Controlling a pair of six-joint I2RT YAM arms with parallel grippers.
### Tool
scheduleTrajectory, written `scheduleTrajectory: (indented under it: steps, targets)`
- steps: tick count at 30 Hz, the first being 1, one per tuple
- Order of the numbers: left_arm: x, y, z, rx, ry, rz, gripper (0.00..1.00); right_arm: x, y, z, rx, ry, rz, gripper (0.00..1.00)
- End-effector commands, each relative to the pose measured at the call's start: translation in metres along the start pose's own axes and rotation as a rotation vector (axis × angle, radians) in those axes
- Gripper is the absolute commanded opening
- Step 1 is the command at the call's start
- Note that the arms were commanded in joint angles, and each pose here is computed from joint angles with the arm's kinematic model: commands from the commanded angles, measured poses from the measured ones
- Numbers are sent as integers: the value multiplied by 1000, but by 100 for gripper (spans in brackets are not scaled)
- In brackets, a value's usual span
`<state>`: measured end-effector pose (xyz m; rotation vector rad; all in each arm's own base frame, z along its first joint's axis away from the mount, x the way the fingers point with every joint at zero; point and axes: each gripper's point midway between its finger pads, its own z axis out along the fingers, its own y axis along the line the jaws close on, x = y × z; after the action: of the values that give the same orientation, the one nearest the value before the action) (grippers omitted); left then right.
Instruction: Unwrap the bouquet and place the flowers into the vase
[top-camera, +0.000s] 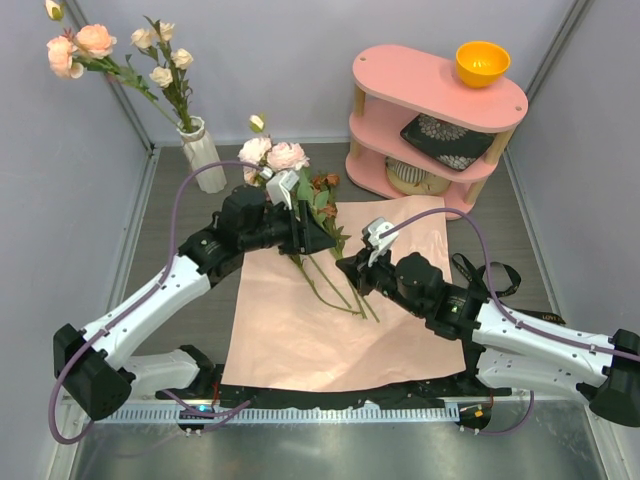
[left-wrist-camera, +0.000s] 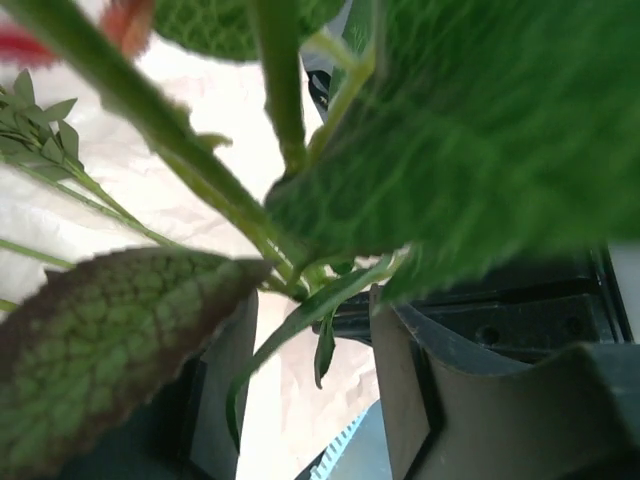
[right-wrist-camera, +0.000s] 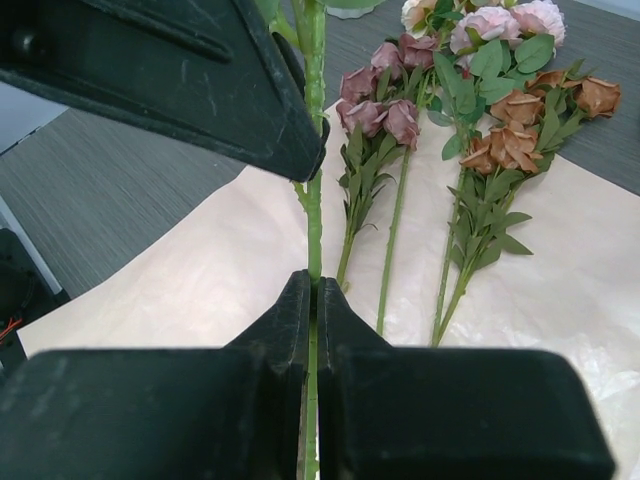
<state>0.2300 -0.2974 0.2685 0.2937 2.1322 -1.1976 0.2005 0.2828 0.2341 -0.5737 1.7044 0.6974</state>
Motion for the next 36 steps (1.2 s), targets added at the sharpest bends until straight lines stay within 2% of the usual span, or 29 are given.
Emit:
scheduleTrajectory:
  steps: [1, 6, 9, 14, 15, 17, 18, 20, 21, 22, 25, 26, 27, 28, 29, 30, 31, 32, 33, 35, 36]
  targets:
    - [-27, -17, -5, 15, -81, 52, 50, -11, 6, -4, -38, -38, -2, 1]
    - [-30, -19, -6, 14, -78, 67, 38, -9, 11, -5, -66, -31, -1, 1]
    - [-29, -16, -6, -2, -62, 78, 23, -8, 11, -5, -68, -29, -2, 1]
    - [-40, -1, -21, -130, -90, 161, 0, -11, 10, -7, -62, -30, 2, 1]
    - [-46, 5, -25, -179, -116, 178, 0, -10, 9, -7, -54, -25, 5, 17]
    - [-59, 9, -41, -249, -157, 226, 0, -12, 0, -7, 2, -32, 25, 37]
    - [-70, 22, -53, -349, -212, 242, 0, -10, -6, -8, 36, -24, 32, 53]
    - [-91, 29, -80, -453, -308, 289, 0, -7, -21, -9, 121, -25, 36, 62]
    - [-96, 35, -91, -512, -339, 297, 0, -5, -25, -10, 138, -17, 31, 63]
    - [-115, 46, -112, -639, -429, 297, 0, -3, -26, -11, 144, -12, 27, 63]
    - [-149, 50, -147, -804, -553, 344, 0, -3, -28, -11, 155, -15, 36, 63]
    - [-159, 49, -152, -839, -572, 362, 0, -3, -27, -11, 155, -14, 39, 63]
    - [-166, 58, -146, -904, -528, 419, 0, -4, -27, -10, 156, -16, 43, 63]
    - [-188, 49, -160, -949, -585, 420, 0, -5, -27, -10, 158, -16, 44, 63]
    - [-201, 57, -168, -1003, -592, 413, 0, -6, -27, -10, 156, -17, 46, 63]
    - [-207, 75, -156, -1056, -535, 412, 0, -3, -27, -11, 160, 1, 39, 63]
    - [-229, 66, -170, -1044, -598, 375, 0, -4, -28, -11, 162, 2, 39, 63]
    - [-244, 80, -180, -1064, -618, 333, 0, -4, -28, -11, 164, 6, 38, 62]
    - [-263, 73, -189, -1040, -683, 313, 0, -6, -29, -12, 168, 4, 38, 63]
    - [-288, 87, -200, -1068, -750, 290, 0, -7, -31, -15, 176, 5, 32, 63]
    - [-307, 77, -211, -1052, -844, 292, 0, -8, -33, -16, 187, 3, 31, 62]
